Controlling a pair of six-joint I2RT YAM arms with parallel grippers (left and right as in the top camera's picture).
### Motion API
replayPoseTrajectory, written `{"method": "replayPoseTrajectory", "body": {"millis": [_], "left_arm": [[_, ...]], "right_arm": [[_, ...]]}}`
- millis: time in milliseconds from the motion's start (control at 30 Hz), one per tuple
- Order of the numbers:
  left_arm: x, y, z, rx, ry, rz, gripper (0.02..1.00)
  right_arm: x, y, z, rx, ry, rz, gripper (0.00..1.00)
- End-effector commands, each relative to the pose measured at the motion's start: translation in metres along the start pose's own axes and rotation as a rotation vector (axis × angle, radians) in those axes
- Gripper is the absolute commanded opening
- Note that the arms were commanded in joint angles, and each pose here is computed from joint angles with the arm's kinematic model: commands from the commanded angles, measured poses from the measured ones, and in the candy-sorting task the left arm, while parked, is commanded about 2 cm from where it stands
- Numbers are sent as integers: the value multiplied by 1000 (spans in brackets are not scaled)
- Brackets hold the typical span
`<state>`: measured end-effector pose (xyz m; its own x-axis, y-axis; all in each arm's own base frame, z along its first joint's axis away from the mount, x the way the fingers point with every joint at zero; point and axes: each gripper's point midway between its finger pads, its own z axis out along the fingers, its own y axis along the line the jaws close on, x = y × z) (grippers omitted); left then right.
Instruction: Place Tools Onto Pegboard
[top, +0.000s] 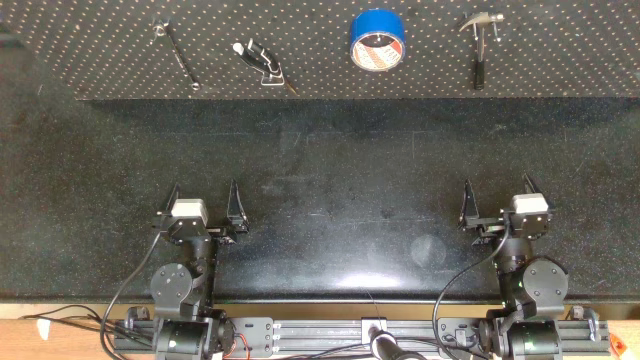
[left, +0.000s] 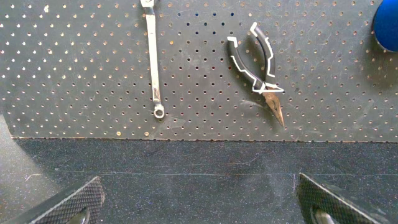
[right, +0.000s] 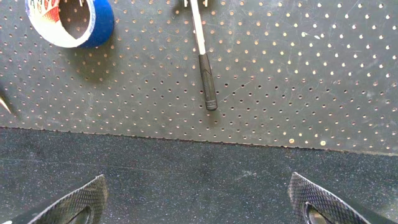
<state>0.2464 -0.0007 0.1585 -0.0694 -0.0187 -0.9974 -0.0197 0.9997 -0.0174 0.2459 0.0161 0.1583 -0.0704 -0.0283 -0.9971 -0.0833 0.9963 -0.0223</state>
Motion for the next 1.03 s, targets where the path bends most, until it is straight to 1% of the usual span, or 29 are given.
{"method": "replayPoseTrajectory", "body": {"millis": [33,233,300,1033], "left_arm": [[1,-1,0,6,0,16,996],[1,-1,0,6,0,16,996],[1,-1,0,6,0,16,996],[1,-1,0,6,0,16,996]], "right_arm": [[1,0,0,4,-2,-26,947],[0,0,0,4,-5,-26,947],[0,4,0,-15,-5,-28,947],[0,4,0,-15,-5,-28,947]]}}
